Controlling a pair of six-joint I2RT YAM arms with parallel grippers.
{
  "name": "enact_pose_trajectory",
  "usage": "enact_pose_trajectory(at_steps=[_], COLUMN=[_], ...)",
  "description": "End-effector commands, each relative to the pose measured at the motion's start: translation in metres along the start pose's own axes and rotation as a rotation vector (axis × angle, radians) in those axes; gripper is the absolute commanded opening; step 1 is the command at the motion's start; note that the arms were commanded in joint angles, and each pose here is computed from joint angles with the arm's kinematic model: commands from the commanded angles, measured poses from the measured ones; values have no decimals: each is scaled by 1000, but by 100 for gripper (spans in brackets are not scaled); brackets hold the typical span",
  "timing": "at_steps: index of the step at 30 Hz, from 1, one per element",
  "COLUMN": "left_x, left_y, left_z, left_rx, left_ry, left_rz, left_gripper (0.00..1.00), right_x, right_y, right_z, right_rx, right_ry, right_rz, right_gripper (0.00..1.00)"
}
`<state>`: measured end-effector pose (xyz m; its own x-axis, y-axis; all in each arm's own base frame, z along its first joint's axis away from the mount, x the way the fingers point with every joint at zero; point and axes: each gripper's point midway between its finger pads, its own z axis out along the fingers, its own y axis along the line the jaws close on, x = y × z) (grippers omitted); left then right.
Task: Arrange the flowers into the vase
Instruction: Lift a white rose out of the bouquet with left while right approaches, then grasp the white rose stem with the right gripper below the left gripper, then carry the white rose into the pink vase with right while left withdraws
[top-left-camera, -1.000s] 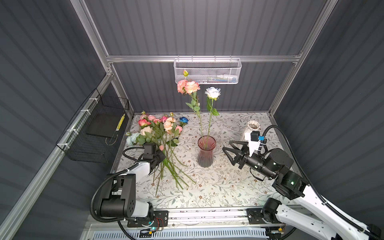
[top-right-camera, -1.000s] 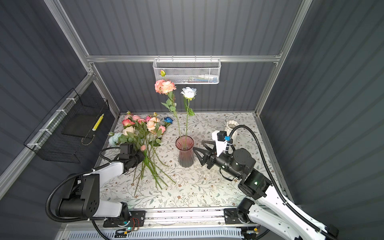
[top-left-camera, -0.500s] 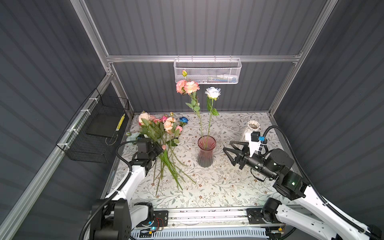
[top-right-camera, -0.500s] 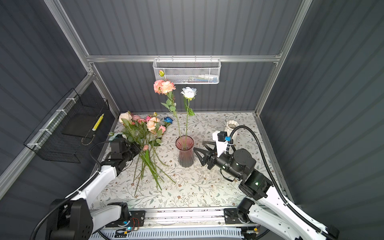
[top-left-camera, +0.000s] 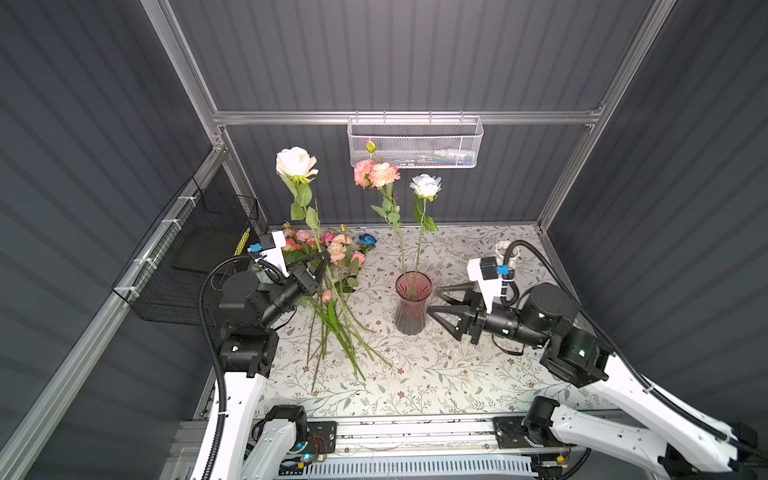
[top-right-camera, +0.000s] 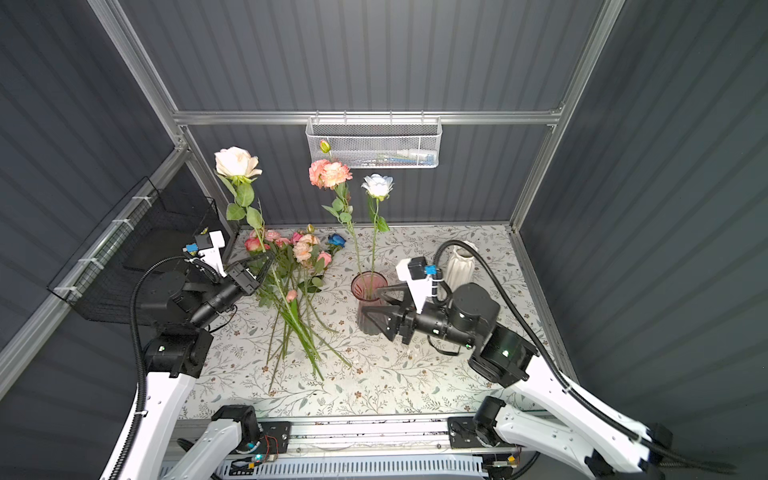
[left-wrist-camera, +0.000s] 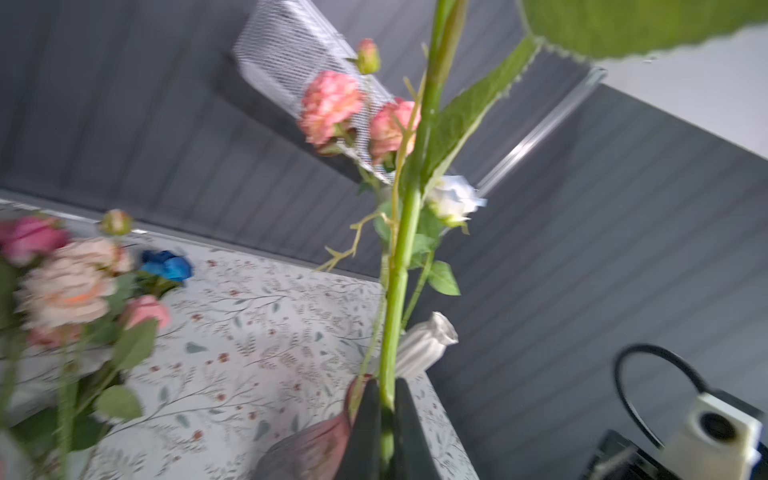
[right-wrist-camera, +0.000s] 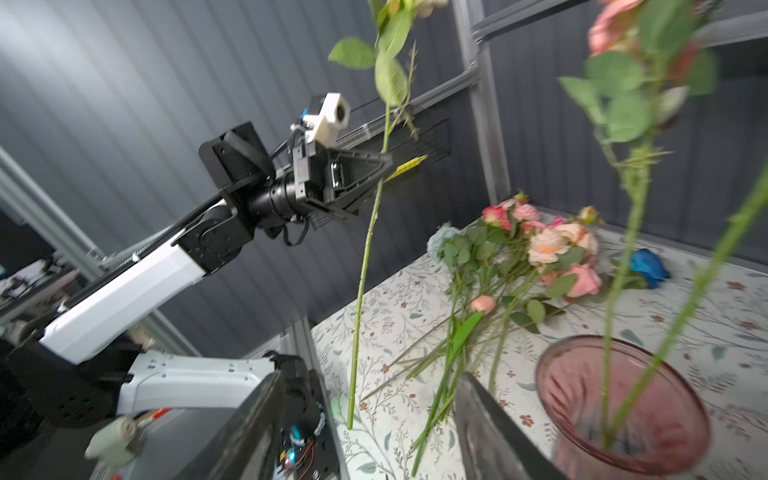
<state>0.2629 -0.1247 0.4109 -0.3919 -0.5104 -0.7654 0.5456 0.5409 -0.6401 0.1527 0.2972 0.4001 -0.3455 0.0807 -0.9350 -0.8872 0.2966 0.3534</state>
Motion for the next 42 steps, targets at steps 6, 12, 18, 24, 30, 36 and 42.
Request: enact_pose_trajectory(at_steps=[6, 12, 18, 24, 30, 36, 42], left_x=[-3, -1, 2, 2, -3, -4, 11], left_y=[-90, -102, -98, -93, -79, -53, -20], left_z=[-29, -37, -36, -35, -34, -35, -25], left_rx=[335, 372, 365, 344, 267, 146, 84], left_ry=[53, 61, 67, 49, -5, -80, -75], left_rz=[106, 117, 107, 95, 91, 95, 23], left_gripper=[0, 0, 0, 33, 90, 100, 100], right_x=[20, 14, 6, 1, -12, -37, -71], right_y=[44, 52, 65, 63, 39, -7, -51], right_z=[94, 140, 160, 158, 121, 48, 1], right_rx=[-136, -183, -268, -265, -141, 141, 395], right_ry=[251, 283, 254, 191, 72, -93, -243], right_rz=[-75, -72, -40, -39, -61, -171, -331], right_gripper=[67, 64, 41, 3, 0, 0, 0])
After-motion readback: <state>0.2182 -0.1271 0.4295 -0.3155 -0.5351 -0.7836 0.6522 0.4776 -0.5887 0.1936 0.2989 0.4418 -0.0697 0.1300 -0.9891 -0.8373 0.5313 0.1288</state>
